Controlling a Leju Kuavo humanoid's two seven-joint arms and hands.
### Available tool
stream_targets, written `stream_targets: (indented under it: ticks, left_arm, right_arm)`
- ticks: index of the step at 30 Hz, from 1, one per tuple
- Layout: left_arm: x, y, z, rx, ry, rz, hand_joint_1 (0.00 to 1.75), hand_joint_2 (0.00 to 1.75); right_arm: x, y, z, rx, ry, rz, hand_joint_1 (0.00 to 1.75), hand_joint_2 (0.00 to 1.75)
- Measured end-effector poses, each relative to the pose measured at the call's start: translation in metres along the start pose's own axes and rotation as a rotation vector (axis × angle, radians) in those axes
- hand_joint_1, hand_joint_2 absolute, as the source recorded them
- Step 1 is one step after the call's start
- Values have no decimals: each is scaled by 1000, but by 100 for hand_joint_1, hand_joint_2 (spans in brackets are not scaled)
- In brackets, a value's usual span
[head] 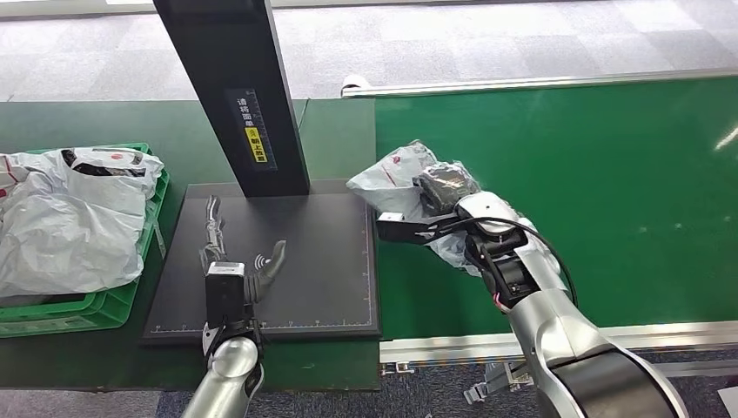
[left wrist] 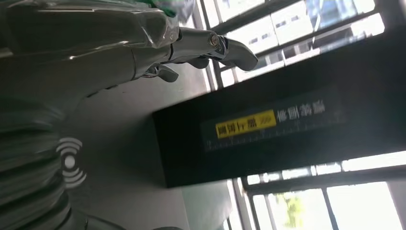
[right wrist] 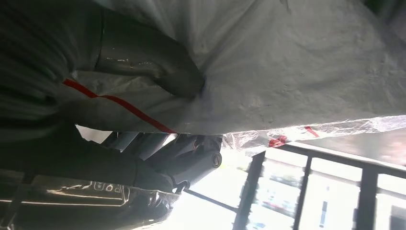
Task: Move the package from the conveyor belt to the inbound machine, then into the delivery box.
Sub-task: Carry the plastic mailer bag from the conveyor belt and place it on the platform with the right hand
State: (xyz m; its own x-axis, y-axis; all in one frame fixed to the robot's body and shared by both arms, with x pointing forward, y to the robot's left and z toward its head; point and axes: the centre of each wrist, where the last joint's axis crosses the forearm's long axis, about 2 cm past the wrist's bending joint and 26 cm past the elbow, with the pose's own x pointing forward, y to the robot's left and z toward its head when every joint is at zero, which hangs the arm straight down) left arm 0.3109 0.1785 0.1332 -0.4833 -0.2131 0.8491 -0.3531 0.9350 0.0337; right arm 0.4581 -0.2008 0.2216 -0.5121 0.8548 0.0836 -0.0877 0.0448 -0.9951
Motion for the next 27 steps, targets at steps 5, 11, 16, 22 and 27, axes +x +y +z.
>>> stream_targets:
  ticks: [5, 11, 16, 22, 27]
  left_arm:
    - [-4, 7, -2, 64, -3, 26, 0, 175]
    - [-6, 10, -3, 84, -2, 54, 0, 175]
    - [-8, 7, -3, 83, -1, 112, 0, 175]
    - [-6, 0, -8, 64, -8, 140, 0, 175]
    - [-4, -3, -10, 57, -20, 131, 0, 175]
  right_arm:
    - [37, -8, -16, 72, -239, 60, 175, 175]
    - [63, -9, -24, 99, -359, 81, 175, 175]
    - [92, -1, -28, 138, -523, 25, 175, 175]
    - [111, 9, -26, 13, -575, 124, 175, 175]
    - [110, 31, -19, -103, -572, 146, 175, 175]
